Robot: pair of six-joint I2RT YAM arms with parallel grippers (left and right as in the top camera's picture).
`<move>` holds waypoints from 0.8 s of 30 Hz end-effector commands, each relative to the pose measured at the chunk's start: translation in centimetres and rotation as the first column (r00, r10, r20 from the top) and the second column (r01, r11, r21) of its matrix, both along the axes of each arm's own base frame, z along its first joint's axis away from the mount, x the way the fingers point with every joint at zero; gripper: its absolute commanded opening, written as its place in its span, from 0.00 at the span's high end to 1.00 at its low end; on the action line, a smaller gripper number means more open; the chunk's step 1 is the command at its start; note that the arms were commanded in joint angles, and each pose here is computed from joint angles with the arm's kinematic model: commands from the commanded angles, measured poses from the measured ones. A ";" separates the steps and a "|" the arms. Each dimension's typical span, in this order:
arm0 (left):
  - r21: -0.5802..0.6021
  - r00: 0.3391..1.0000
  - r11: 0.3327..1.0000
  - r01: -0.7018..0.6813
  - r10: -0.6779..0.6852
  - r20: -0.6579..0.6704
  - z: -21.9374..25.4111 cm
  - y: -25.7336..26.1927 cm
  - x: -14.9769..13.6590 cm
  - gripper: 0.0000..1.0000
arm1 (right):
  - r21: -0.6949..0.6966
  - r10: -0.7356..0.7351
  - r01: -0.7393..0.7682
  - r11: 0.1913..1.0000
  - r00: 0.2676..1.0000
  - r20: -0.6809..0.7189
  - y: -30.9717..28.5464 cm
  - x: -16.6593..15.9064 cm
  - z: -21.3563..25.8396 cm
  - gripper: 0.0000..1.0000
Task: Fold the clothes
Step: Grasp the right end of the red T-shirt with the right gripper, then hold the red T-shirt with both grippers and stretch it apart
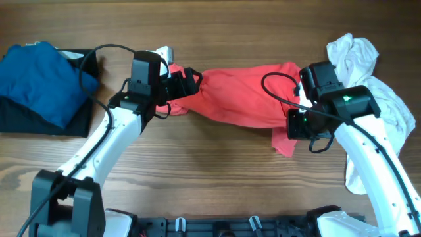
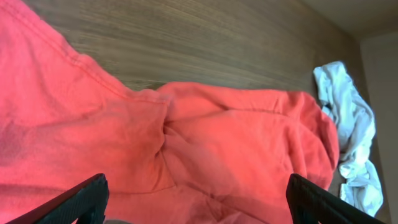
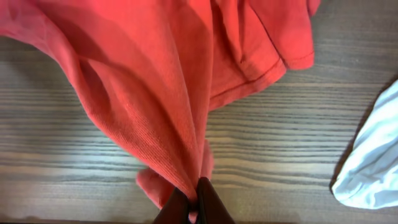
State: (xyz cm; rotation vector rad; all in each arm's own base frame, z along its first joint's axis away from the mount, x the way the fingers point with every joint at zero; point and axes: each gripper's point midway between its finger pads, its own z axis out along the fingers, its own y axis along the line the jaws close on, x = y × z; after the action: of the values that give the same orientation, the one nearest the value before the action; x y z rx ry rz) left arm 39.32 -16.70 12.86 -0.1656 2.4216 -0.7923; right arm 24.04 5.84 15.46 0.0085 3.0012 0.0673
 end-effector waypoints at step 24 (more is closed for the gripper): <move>0.307 0.994 0.945 0.109 -0.102 -0.041 -6.6 -0.6 4.9 0.69 | 0.020 -0.005 0.004 1.000 0.998 0.060 0.5 1.7 -0.1 0.95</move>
State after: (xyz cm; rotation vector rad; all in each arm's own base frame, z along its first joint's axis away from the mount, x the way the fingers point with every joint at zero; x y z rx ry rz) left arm 42.69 -17.08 2.05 0.0658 2.6701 -0.4322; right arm 25.67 6.23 15.71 0.0077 2.9335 0.0895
